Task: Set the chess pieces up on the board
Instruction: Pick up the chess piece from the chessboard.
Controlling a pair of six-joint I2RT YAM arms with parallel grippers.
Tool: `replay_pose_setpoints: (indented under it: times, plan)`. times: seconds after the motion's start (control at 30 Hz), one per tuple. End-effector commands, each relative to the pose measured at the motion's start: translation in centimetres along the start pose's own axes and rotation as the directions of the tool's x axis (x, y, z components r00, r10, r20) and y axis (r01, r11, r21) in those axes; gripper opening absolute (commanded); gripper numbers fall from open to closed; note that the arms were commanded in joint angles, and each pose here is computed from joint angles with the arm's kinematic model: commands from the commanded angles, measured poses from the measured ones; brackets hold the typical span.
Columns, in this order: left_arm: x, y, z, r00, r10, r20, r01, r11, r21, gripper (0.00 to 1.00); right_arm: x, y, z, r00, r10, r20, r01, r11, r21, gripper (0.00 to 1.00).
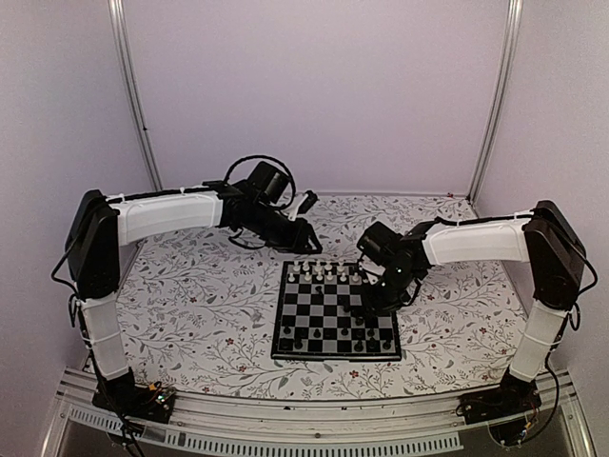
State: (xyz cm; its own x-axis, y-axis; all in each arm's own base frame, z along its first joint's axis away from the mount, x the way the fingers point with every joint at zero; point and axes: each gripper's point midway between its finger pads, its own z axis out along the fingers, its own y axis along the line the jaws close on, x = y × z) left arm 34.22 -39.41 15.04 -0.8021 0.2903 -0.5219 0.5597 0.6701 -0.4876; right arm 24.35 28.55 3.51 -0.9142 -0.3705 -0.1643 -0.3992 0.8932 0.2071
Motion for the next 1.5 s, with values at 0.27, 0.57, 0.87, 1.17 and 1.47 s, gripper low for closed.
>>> replay_pose_setpoints:
  times: [0.27, 0.57, 0.87, 1.17, 1.47]
  plan:
    - [-0.1, -0.4, -0.2, 1.000, -0.015, 0.015, 0.014, 0.999, 0.037, 0.35, 1.6, -1.7, 0.8, 1.000, -0.004, -0.023, 0.006, 0.997, 0.075, 0.31]
    - [-0.4, -0.8, 0.1, 1.000, -0.022, 0.021, 0.021, 0.998, 0.056, 0.35, 2.6, -2.7, 0.8, 0.999, -0.039, -0.034, 0.042, 0.993, 0.113, 0.34]
    - [-0.5, -0.9, 0.7, 1.000, -0.024, 0.016, 0.023, 0.997, 0.073, 0.35, 2.3, -2.8, 0.6, 0.997, -0.067, -0.029, 0.070, 0.989, 0.127, 0.24]
    - [-0.7, -2.0, 1.6, 0.999, -0.033, -0.015, 0.035, 0.986, 0.165, 0.35, 0.2, -1.3, -3.2, 0.982, -0.126, 0.139, 0.118, 0.991, 0.069, 0.16]
    - [-0.5, -5.0, 2.4, 0.992, -0.093, -0.086, 0.121, 0.901, 0.416, 0.36, -1.7, 2.3, -9.3, 0.899, -0.190, 0.396, 0.242, 0.967, -0.086, 0.17]
